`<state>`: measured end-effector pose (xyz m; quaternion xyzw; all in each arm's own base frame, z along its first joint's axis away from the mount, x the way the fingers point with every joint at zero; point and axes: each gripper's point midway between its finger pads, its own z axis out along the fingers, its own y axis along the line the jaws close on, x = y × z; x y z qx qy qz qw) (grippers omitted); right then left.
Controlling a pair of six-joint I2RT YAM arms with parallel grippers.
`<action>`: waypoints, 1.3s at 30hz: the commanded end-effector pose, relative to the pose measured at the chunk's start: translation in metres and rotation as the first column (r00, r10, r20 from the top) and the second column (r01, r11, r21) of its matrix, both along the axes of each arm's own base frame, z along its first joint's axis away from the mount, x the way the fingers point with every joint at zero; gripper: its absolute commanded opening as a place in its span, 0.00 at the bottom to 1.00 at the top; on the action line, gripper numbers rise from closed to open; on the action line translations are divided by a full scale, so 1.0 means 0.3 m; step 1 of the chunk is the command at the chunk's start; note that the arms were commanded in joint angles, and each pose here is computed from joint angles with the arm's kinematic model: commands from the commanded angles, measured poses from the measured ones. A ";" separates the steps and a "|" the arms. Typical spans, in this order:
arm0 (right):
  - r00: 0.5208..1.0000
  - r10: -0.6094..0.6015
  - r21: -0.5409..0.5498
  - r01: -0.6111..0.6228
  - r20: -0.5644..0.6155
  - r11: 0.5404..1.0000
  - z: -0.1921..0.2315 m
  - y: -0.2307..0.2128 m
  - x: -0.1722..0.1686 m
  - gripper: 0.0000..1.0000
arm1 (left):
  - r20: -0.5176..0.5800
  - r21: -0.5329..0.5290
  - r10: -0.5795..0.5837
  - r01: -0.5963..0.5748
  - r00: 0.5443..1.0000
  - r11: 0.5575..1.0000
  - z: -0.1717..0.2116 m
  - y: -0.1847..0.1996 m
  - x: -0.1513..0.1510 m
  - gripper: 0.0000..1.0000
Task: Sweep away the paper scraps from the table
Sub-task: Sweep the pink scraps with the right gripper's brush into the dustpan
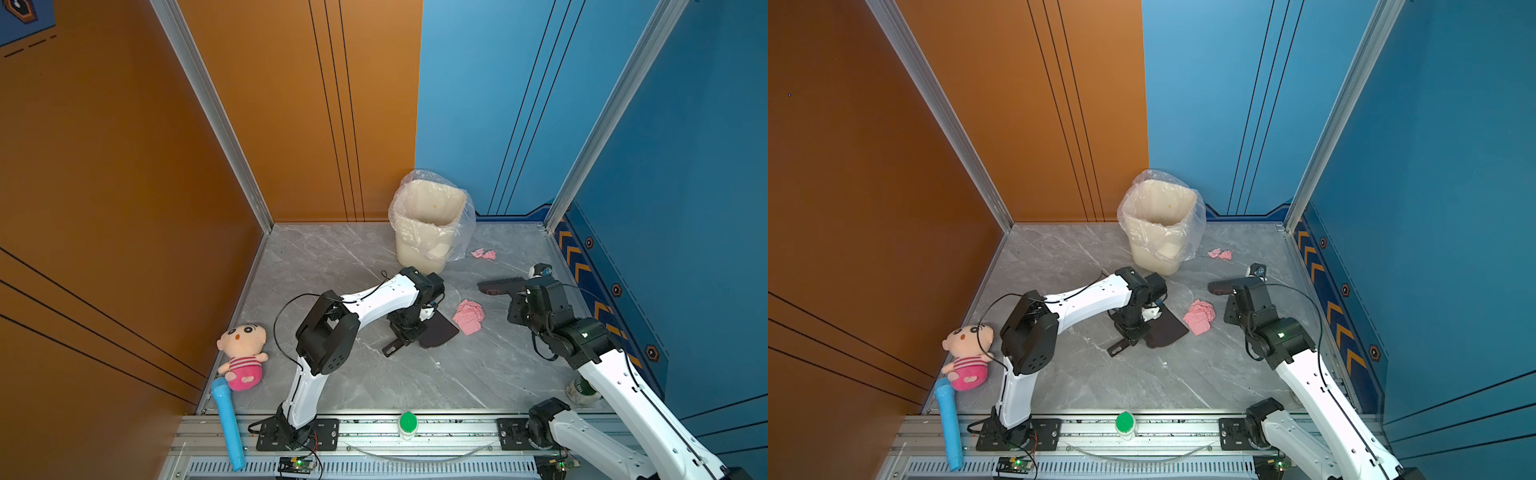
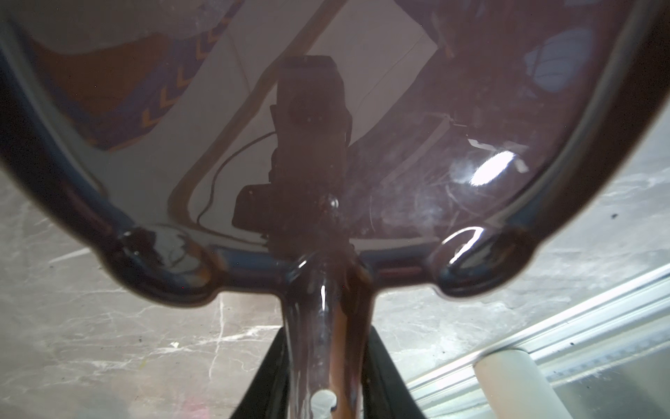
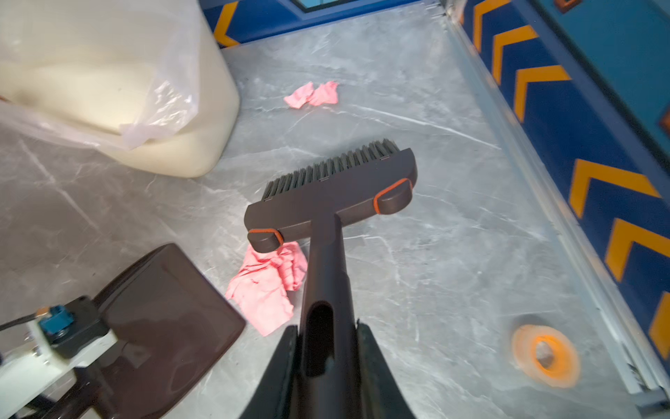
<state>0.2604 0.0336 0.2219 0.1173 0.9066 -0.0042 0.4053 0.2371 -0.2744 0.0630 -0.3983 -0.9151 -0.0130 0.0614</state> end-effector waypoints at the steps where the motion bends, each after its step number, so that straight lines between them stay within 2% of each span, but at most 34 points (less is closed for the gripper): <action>1: 0.996 -0.044 -0.066 0.038 -0.080 0.997 -0.022 -0.051 -0.048 0.00 | 0.023 0.026 -0.023 0.022 0.999 0.999 0.023 0.007 0.013 0.00; 5: 0.985 0.027 -0.037 -0.034 -0.169 0.999 -0.090 -0.005 -0.057 0.00 | 0.022 0.021 -0.029 0.028 0.999 0.999 0.026 0.001 0.011 0.00; 11: 0.970 0.111 0.008 -0.112 -0.215 0.994 -0.147 0.071 -0.034 0.00 | 0.015 0.030 -0.036 0.035 0.999 0.999 0.017 0.005 0.003 0.00; 20: 0.955 0.235 0.116 -0.217 -0.178 0.969 -0.152 0.193 0.009 0.00 | 0.010 0.026 -0.041 0.041 0.999 0.999 0.017 -0.003 -0.007 0.00; 27: 0.922 0.363 0.187 -0.336 -0.134 0.923 -0.132 0.283 0.005 0.00 | 0.006 -0.008 -0.049 0.049 0.999 0.999 0.028 -0.031 -0.006 0.00; 32: 0.946 0.318 0.154 -0.306 -0.063 0.940 -0.073 0.245 0.013 0.00 | 0.005 -0.044 -0.056 0.056 0.998 0.997 0.038 -0.055 -0.004 0.00; 36: 0.985 0.172 0.058 -0.170 -0.034 0.984 -0.023 0.121 0.007 0.00 | 0.001 -0.051 -0.054 0.054 0.999 0.997 0.038 -0.055 -0.003 0.00; 39: 0.991 0.126 0.015 -0.125 -0.054 0.992 -0.006 0.062 -0.013 0.00 | 0.004 -0.041 -0.058 0.058 0.998 0.997 0.035 -0.049 -0.001 0.00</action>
